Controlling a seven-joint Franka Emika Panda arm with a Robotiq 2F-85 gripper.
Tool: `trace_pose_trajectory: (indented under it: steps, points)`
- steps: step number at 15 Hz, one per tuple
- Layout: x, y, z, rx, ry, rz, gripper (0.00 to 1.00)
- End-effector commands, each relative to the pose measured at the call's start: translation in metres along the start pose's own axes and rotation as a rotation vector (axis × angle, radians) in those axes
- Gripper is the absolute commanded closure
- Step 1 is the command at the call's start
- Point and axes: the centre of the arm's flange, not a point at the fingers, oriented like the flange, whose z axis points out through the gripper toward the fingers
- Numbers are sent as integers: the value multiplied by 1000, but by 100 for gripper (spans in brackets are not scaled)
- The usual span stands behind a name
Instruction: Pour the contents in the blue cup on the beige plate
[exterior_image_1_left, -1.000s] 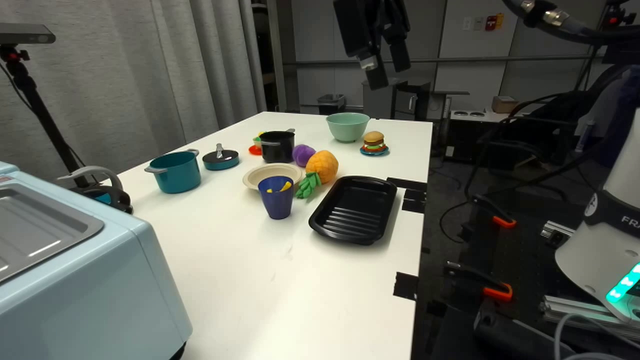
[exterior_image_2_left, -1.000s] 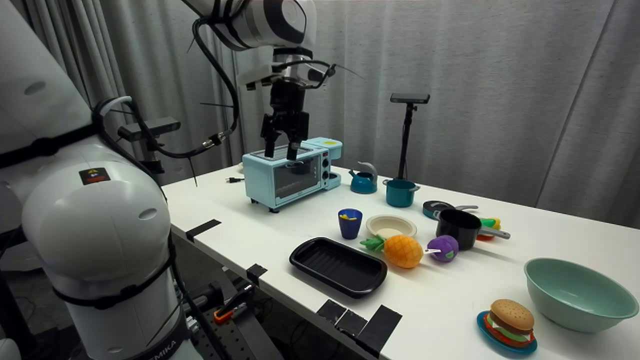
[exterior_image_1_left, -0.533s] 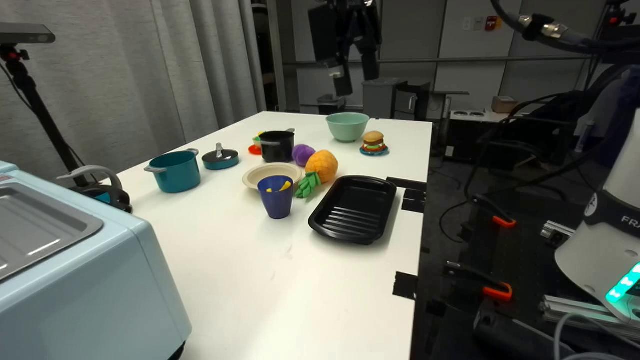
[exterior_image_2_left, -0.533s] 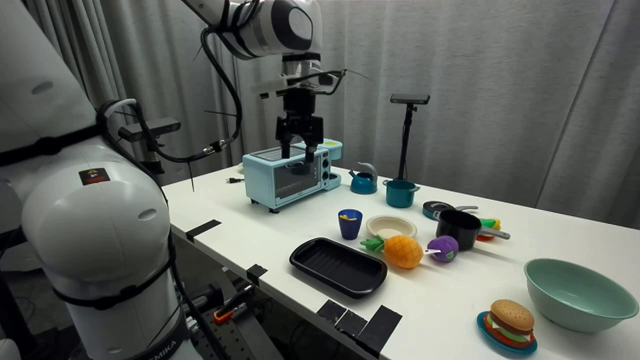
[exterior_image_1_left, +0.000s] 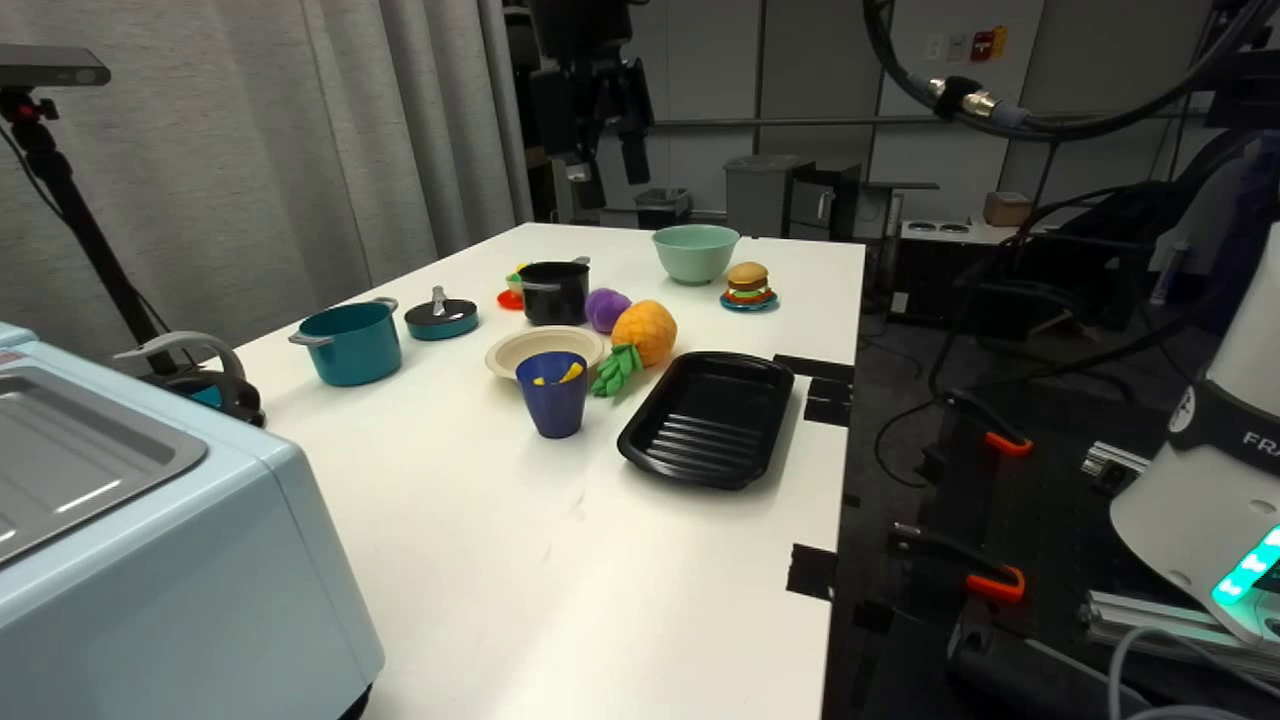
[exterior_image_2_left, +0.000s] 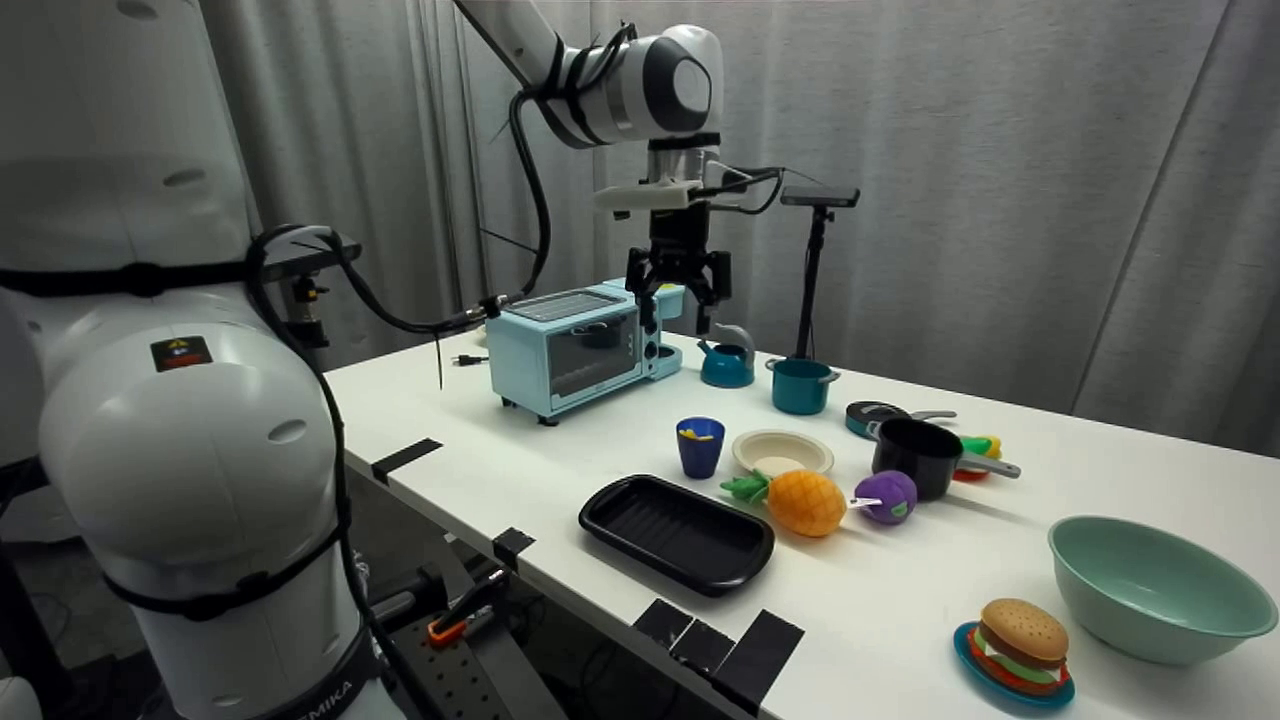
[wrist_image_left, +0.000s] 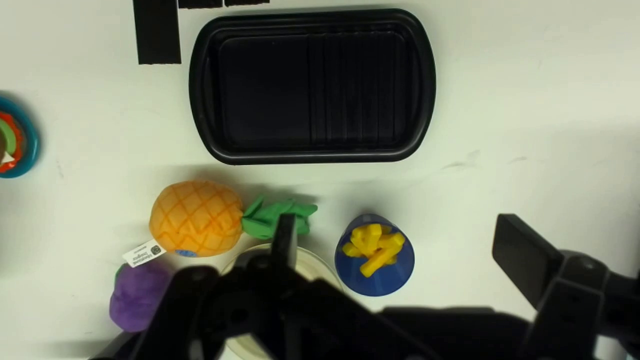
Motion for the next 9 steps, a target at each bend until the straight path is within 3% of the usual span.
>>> trace_pose_trajectory:
  steps: [1,5,9]
  points:
    - [0,-1,-1,0,2,-1,0]
    - [1,-1,-3,0,6,-1,0]
    - [0,-17,20,-28,20,43,0]
